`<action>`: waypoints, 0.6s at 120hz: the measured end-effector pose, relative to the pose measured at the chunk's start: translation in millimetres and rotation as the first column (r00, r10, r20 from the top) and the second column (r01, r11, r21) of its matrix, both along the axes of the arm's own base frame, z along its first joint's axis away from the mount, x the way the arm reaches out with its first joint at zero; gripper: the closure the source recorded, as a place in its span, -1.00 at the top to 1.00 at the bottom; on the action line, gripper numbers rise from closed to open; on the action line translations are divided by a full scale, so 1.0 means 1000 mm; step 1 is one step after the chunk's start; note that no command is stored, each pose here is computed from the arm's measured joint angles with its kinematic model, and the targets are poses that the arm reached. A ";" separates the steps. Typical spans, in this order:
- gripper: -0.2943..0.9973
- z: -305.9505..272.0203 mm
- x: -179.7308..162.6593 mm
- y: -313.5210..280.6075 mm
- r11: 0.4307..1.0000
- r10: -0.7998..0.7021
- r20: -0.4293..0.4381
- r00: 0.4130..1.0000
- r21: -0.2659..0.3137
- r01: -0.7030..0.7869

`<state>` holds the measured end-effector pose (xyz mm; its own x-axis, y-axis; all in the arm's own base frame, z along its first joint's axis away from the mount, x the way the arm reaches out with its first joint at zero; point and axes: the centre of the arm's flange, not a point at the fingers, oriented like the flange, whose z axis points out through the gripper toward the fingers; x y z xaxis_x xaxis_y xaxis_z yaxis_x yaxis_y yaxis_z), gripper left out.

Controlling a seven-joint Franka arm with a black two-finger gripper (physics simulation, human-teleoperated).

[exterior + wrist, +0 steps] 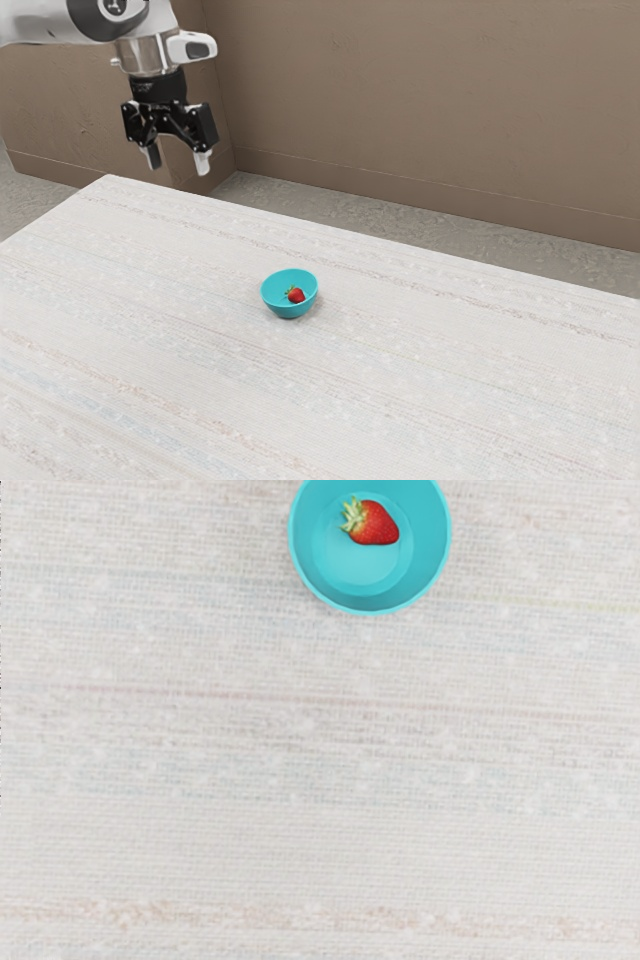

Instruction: Take strawberry from the bowl

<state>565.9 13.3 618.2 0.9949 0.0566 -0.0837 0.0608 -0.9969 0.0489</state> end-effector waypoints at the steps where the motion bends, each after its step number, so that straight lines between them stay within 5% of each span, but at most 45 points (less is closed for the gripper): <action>1: 0.54 0.000 0.000 0.000 1.000 0.001 -0.001 1.000 0.000 -0.001; 31: 0.54 -0.070 0.084 -0.024 1.000 0.025 -0.055 0.998 -0.006 -0.025; 57: 0.54 -0.162 0.128 -0.050 0.949 0.315 -0.075 0.946 0.019 -0.315; 72: 0.47 -0.193 0.133 -0.061 0.888 0.455 -0.079 0.887 -0.031 -0.458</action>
<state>698.5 -47.3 425.4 0.8520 0.4972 -0.1639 0.5133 -0.8550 0.0744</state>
